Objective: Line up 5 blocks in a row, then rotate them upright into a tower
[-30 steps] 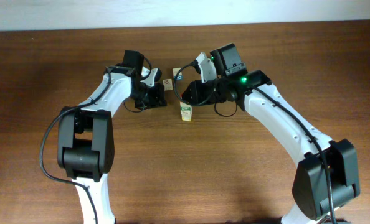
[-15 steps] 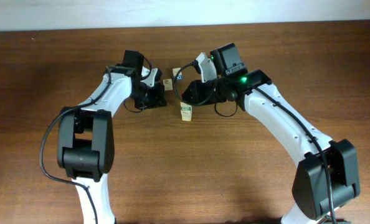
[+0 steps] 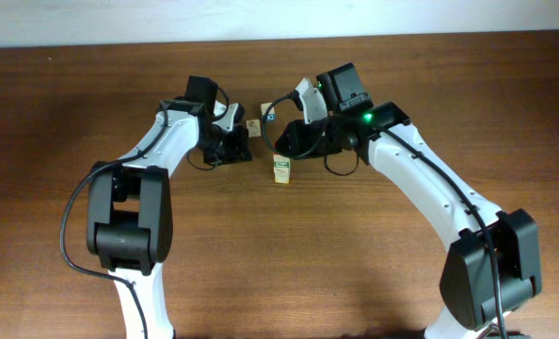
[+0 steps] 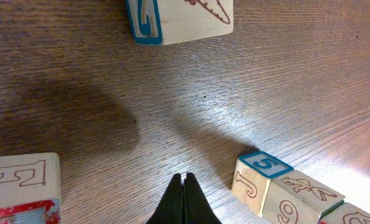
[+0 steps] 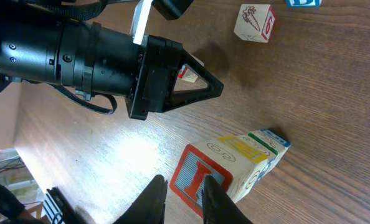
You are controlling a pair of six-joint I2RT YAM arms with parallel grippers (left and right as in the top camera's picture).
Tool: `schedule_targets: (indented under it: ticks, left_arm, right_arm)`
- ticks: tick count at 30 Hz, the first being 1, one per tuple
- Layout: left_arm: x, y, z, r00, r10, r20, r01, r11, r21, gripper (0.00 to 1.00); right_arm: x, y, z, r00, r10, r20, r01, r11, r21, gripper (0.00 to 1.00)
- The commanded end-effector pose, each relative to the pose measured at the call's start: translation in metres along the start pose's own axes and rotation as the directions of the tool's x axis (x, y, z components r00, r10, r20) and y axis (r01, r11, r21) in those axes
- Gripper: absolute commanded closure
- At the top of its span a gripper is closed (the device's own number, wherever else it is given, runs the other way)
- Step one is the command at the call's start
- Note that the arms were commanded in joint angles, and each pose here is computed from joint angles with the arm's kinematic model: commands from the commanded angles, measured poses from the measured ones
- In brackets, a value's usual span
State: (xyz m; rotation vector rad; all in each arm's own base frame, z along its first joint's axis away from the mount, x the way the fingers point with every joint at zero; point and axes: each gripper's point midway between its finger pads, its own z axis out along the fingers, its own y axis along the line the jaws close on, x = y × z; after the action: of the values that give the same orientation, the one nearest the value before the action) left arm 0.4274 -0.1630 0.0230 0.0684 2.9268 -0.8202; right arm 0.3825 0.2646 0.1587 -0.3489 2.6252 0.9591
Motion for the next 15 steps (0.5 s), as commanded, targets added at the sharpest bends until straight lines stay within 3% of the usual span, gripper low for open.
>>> schedule_targets:
  ticks: [1, 15]
  left_arm:
    - [-0.011, -0.012, -0.017, 0.999, 0.022, 0.045, -0.023, 0.999, 0.021, 1.0]
    - [-0.011, -0.013, -0.016, 0.999, 0.023, 0.044, -0.024, 0.999, 0.021, 1.0]
  right_arm:
    - [-0.003, 0.001, 0.005, 1.0, -0.011, -0.002, 0.011, 1.0, 0.01, 0.79]
    - [-0.008, 0.012, -0.002, 1.0, -0.021, 0.007, 0.021, 1.0, -0.016, 0.78]
